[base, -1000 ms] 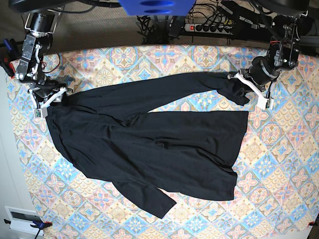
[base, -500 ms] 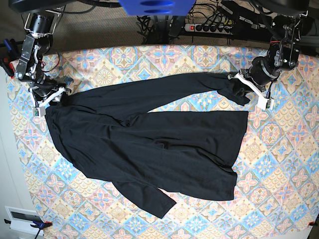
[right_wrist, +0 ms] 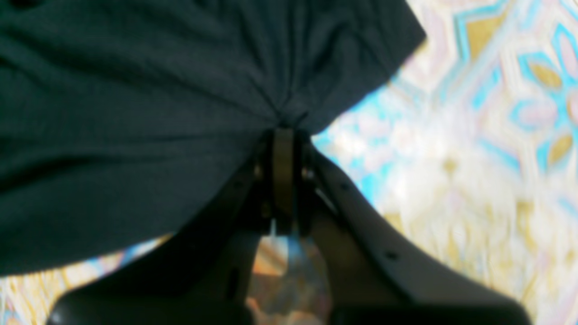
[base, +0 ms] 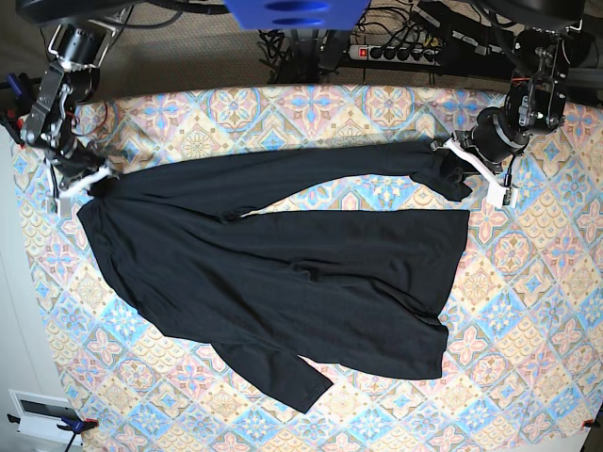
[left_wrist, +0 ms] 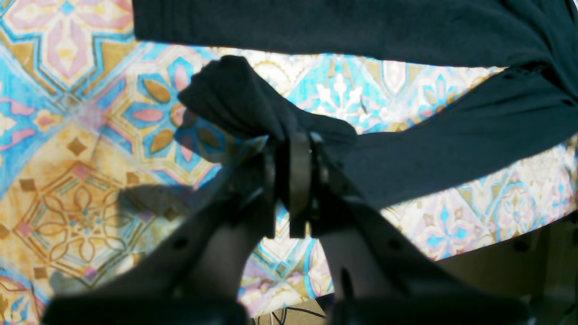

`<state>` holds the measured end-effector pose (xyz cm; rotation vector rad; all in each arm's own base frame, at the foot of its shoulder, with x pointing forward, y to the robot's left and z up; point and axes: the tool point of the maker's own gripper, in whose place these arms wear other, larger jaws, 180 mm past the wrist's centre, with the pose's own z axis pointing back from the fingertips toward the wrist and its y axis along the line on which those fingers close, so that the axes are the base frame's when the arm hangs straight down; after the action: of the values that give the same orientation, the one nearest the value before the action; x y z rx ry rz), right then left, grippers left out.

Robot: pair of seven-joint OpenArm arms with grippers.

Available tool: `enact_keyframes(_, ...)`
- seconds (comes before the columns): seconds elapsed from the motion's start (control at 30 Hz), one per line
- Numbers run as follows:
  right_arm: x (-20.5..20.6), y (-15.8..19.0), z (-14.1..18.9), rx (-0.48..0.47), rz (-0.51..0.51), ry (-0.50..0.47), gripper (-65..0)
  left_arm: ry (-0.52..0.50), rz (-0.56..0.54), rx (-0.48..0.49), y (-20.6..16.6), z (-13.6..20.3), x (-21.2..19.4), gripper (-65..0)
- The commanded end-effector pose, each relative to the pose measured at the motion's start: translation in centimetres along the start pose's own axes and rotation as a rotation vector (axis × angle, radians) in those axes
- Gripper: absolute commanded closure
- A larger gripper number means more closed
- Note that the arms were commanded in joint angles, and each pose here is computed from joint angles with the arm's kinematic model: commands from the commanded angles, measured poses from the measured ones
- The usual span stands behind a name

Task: Layout the t-shirt on the table in an organized manner, then fold the t-shirt properly
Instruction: 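Hold the shirt with both grippers and stretch the sleeve taut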

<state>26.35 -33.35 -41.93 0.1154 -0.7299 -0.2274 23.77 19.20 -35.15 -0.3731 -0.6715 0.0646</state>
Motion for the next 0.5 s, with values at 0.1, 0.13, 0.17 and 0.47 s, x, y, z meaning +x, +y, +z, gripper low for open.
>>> enact_keyframes(0.1,1.5,-1.8,3.3,-0.059,0.062,-0.059,0.0,-0.023,-0.025,-0.005,-0.2,0.4,0.8,0.0)
enact_keyframes(0.13,1.1,-1.9,3.8,-0.066,0.072,-0.047,0.0,-0.019,-0.034,-0.001,0.0,0.5,0.9,0.0)
enact_keyframes(0.17,0.9,-2.1,4.2,-0.074,0.08,-0.04,0.0,-0.008,-0.047,0.005,0.2,0.7,0.9,0.0)
enact_keyframes(0.47,0.1,-2.7,7.1,-0.116,0.138,-0.01,0.0,0.145,-0.067,0.041,1.4,2.3,-2.9,0.0)
